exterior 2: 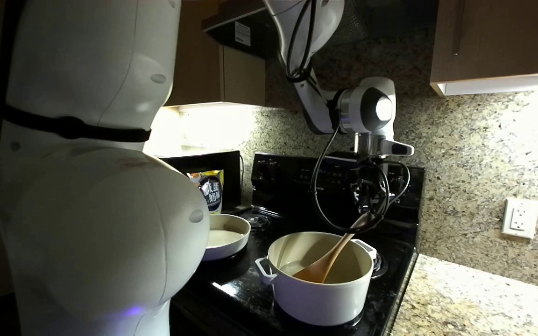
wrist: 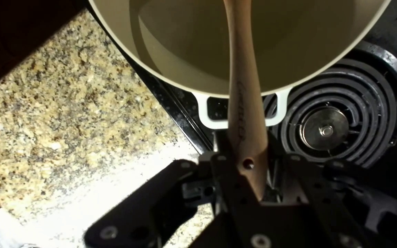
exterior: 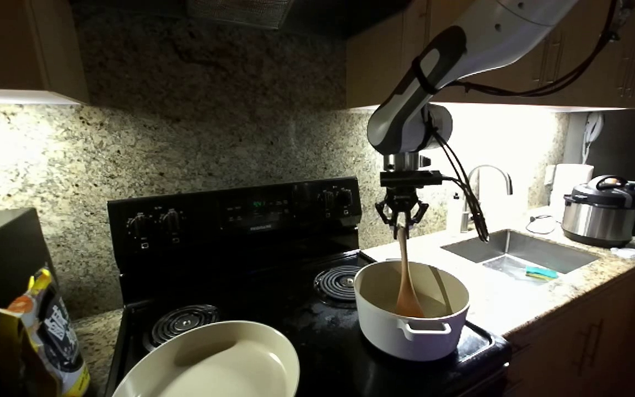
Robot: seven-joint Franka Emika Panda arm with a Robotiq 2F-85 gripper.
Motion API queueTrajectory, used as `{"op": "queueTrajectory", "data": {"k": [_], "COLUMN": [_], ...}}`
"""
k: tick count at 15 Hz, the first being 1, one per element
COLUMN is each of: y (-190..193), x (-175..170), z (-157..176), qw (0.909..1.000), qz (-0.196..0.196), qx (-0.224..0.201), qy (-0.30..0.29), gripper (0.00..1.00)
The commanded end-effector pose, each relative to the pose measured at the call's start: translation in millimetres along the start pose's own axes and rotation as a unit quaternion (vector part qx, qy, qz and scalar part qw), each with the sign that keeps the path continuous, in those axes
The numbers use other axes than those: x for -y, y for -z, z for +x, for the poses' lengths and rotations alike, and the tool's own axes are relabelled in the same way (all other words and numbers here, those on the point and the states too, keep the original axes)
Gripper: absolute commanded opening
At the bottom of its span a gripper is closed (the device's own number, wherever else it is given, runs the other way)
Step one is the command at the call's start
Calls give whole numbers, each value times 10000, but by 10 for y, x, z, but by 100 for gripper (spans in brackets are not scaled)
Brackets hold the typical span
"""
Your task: Stir the contents of the white pot with the cooking stick
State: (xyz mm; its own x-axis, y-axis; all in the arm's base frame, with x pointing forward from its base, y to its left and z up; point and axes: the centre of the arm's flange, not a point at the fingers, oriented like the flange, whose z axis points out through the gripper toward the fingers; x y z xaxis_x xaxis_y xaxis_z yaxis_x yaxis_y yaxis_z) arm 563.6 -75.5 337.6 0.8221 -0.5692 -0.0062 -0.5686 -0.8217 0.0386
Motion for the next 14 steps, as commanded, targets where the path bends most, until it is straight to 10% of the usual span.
{"op": "queueTrajectory", "data": {"k": [1,14], "y": [177,487], "x": [-130,-653], "z": [64,-176], "qw": [9985,9786], "qz": [279,528], "qx": [-344,-1765], "qy": [-316,-912], "gripper": [7,7]}}
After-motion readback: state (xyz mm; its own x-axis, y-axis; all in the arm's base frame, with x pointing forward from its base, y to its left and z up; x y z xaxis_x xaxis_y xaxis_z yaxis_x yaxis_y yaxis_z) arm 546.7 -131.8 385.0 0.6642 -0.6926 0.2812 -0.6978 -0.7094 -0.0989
